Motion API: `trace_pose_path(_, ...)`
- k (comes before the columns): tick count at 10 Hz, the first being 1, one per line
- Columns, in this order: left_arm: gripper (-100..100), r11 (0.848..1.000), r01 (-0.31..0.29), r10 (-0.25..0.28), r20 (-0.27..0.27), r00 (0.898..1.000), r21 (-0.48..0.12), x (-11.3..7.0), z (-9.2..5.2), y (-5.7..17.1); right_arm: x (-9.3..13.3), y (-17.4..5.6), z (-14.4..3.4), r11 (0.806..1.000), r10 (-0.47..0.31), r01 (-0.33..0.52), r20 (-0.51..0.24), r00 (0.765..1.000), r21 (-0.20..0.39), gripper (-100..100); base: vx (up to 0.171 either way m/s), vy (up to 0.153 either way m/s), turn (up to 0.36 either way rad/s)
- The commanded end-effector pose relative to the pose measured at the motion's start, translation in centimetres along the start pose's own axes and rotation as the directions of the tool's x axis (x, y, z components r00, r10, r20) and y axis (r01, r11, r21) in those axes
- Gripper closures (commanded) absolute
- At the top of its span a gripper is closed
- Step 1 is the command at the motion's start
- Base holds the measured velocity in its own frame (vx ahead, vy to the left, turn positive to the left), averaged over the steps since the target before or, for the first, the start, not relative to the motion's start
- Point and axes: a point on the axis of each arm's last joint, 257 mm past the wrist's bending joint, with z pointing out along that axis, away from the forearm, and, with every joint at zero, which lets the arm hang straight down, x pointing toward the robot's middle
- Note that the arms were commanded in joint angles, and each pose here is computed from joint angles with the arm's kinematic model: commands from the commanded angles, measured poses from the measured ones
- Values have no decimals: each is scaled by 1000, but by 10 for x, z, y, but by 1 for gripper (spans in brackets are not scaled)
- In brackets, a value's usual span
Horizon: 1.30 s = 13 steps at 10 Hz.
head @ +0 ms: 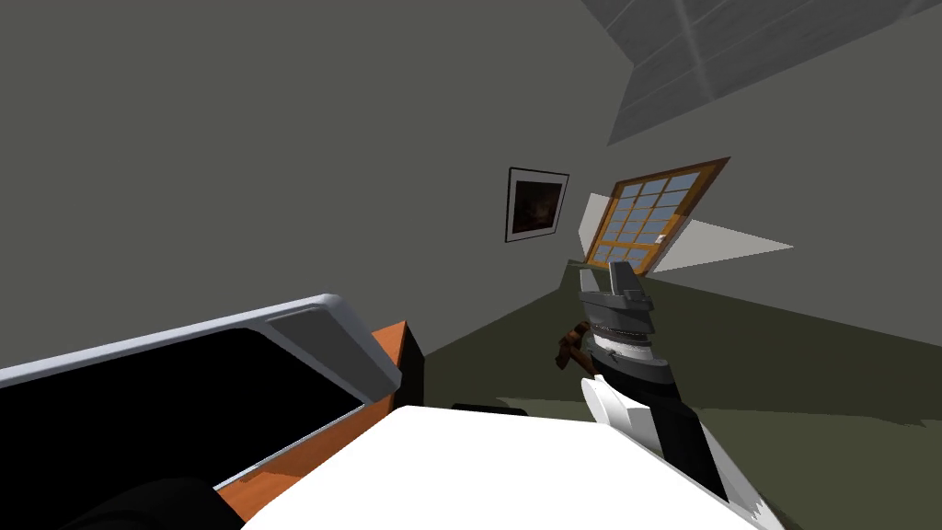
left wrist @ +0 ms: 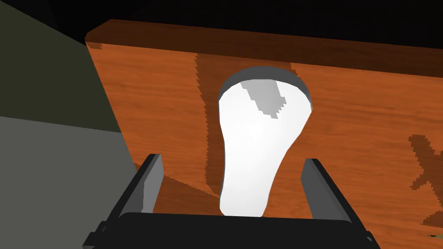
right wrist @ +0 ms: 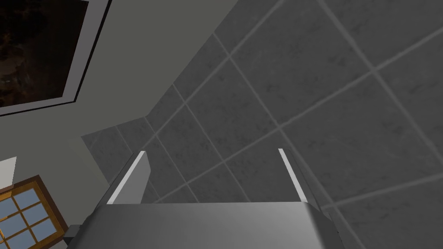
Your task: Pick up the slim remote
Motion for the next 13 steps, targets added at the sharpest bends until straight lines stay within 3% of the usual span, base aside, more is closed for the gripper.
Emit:
trace_pose_path(1, -100, 999, -18, 17, -26, 1000, -34, 9, 4, 8, 0, 0, 0, 1000, 0, 0, 0, 1000, 0, 0, 94, 86, -82)
trace_pose_path(4, -100, 997, -40, 35, -68, 997, -69, 25, 12, 11, 0, 0, 0, 1000, 0, 0, 0, 1000, 0, 0, 94, 80, -118)
trace_pose_path(5, -100, 997, -35, 31, -59, 998, -62, 22, 11, 11, 0, 0, 0, 1000, 0, 0, 0, 1000, 0, 0, 41, 39, -21)
trace_pose_path(6, 0, 997, -37, 33, -61, 998, -65, 22, 12, 12, 0, 0, 0, 1000, 0, 0, 0, 1000, 0, 0, 8, 8, 1)
trace_pose_path(7, -100, 997, -30, 26, -59, 998, -65, 26, 20, 6, 0, 0, 0, 1000, 0, 0, 0, 1000, 0, 0, -10, 26, -37)
trace_pose_path(10, -100, 998, -18, 15, -58, 998, -66, 33, 35, -6, 0, 0, 0, 1000, 0, 0, 0, 1000, 0, 0, -12, -3, -39)
trace_pose_path(11, -100, 998, -20, 16, -58, 998, -64, 33, 32, -3, 0, 0, 0, 1000, 0, 0, 0, 1000, 0, 0, -7, -3, -11)
trace_pose_path(12, 100, 998, -20, 16, -58, 998, -66, 33, 32, -3, 0, 0, 0, 1000, 0, 0, 0, 1000, 0, 0, 0, 0, 0)
trace_pose_path(13, 100, 997, -21, 17, -59, 998, -70, 33, 31, -1, 0, 0, 0, 1000, 0, 0, 0, 1000, 0, 0, 0, 0, 0)
